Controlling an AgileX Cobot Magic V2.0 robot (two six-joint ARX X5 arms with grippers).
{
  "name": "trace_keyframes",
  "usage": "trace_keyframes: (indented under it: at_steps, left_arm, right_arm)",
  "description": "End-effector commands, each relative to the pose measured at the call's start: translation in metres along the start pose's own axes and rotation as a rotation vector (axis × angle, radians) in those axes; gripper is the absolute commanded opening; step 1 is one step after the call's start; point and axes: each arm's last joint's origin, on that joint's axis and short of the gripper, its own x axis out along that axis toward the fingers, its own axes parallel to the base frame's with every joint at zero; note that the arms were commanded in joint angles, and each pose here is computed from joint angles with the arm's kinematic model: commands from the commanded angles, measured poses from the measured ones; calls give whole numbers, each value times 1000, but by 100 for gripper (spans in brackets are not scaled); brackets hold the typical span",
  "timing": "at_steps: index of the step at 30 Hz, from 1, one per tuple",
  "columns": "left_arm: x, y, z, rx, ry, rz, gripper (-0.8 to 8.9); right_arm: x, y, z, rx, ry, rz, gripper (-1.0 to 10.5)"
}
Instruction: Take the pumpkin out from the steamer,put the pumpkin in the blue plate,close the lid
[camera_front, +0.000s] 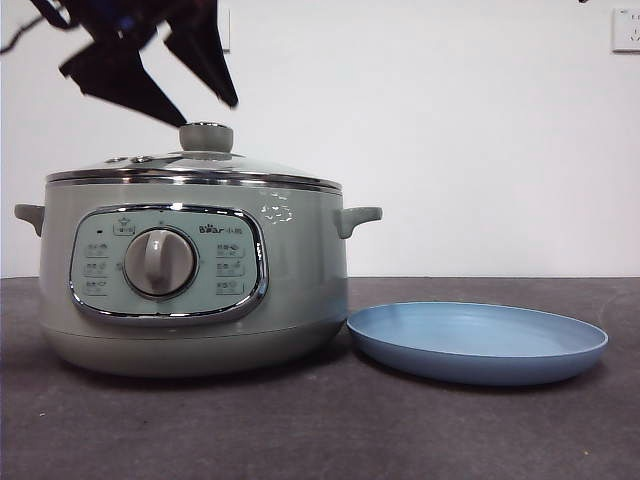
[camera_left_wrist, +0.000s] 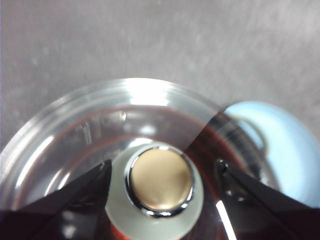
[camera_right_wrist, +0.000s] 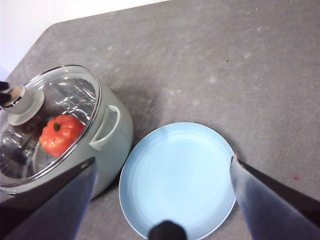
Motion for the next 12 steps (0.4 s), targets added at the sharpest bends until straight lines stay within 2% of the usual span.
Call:
trace_keyframes:
  at_steps: [1,12]
  left_arm:
    - [10,-2,-2,24,22,-3,345]
    - [17,-6,-4,66,36,27,321]
  right_arm:
    - [0,0,1,-11,-5,3,441]
    - [0,0,1,-10,-4,3,441]
